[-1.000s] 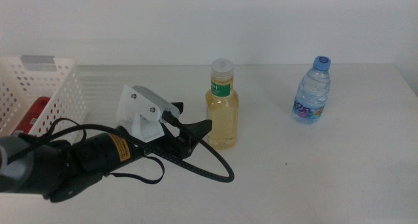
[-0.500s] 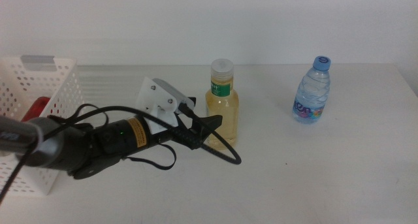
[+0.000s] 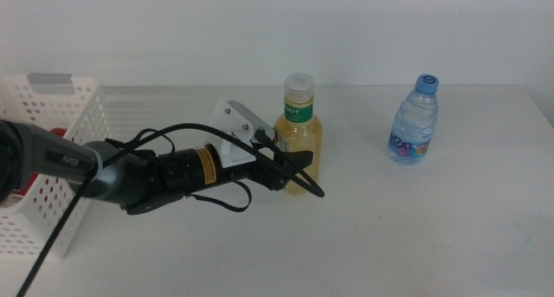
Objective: Use arms to grab the bottles and put them into the dustbin to the left of the table.
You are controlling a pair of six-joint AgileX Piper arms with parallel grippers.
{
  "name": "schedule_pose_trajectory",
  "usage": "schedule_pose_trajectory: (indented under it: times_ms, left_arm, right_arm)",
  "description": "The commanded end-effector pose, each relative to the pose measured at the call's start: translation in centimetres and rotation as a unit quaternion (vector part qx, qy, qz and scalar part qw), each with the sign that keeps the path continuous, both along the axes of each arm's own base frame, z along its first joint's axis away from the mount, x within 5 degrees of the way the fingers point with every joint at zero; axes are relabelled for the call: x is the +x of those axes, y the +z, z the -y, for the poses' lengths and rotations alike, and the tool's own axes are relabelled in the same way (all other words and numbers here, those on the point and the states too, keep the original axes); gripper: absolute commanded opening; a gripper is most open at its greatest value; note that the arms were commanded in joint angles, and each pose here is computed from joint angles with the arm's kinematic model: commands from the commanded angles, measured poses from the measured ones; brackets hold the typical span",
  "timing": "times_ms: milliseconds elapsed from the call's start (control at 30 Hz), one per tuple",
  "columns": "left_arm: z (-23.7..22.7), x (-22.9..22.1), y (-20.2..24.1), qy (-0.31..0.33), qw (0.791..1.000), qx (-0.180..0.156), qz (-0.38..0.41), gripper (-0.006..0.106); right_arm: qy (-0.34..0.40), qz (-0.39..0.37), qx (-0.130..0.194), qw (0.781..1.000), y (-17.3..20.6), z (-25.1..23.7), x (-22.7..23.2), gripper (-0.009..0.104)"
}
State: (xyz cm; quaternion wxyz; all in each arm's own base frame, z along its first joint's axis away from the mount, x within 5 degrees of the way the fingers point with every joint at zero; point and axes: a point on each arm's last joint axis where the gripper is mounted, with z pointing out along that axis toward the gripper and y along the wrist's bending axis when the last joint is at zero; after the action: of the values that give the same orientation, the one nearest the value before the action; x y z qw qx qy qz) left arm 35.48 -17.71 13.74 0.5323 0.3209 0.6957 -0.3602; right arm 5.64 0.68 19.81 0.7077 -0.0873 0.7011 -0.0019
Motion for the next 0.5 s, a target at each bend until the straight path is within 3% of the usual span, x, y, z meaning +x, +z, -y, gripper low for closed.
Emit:
schedule_pose_trajectory:
  times_ms: [0, 467]
  left_arm:
    - [0.4, 0.8, 2.8, 0.001, 0.998, -0.050, 0.032, 0.090]
    - [3.0, 1.7, 1.9, 0.009, 0.995, -0.091, 0.027, 0.090]
  right_arm:
    - [-0.002, 0.055, -0.003, 0.999, 1.1, 0.0, -0.3, 0.071]
    - [-0.002, 0.055, -0.003, 0.999, 1.1, 0.0, -0.3, 0.071]
